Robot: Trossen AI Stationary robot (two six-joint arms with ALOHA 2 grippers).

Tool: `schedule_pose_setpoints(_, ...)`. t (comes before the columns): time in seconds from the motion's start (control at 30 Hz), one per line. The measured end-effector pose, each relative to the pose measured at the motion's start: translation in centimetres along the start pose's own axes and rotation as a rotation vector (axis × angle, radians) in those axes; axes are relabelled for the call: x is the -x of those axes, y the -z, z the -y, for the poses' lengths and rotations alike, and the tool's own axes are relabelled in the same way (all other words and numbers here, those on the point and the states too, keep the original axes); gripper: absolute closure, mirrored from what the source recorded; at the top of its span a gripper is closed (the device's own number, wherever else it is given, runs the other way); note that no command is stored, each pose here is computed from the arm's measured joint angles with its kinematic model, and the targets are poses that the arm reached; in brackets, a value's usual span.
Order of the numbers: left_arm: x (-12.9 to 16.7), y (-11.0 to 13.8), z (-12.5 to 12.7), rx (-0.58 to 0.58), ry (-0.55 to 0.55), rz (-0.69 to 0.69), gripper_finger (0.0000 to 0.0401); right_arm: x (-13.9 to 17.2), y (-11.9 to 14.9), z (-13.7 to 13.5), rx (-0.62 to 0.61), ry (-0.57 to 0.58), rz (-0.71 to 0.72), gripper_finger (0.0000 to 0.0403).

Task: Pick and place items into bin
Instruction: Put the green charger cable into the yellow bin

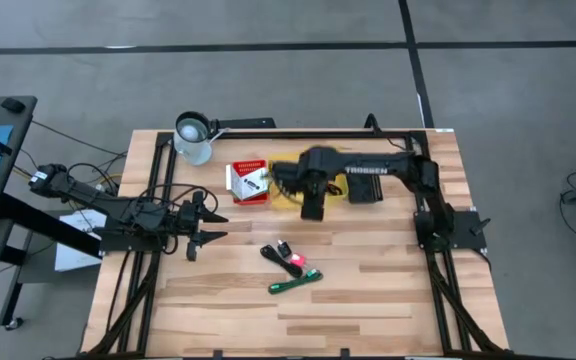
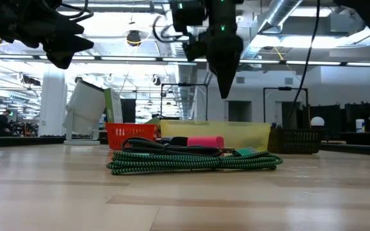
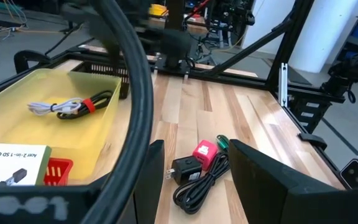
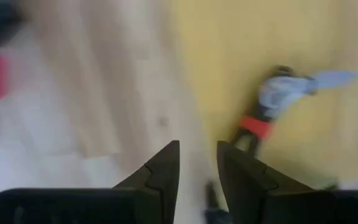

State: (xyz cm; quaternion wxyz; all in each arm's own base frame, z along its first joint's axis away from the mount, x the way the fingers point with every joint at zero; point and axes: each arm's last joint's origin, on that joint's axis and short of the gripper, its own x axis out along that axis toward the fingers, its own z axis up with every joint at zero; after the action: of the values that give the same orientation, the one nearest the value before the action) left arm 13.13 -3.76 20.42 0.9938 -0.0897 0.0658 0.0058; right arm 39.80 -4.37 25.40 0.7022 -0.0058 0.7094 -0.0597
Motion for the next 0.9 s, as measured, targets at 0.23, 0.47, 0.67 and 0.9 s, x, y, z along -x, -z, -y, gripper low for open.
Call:
schedule_pose_setpoints(0.23, 0.0, 0.0, 0.0, -0.001, 0.0, -0.002, 0.0231, 0.7, -0.2, -7.2, 0.17, -0.005, 0.082, 0.03)
schedule_pose_setpoints(0.47, 0.0, 0.0, 0.0, -0.001, 0.0, -0.002, 0.0231, 1.0, -0.2, -12.8, 0.29, -0.022, 0.209, 0.03)
schedule_pose_setpoints(0.67, 0.0, 0.0, 0.0, -0.001, 0.0, -0.002, 0.0231, -1.1, 0.8, -15.2, 0.29, -0.027, 0.182, 0.03)
schedule_pose_setpoints(0.9, 0.0, 0.0, 0.0, -0.001, 0.0, -0.002, 0.0231, -4.1, 1.9, -16.9, 0.286, -0.038, 0.156, 0.03)
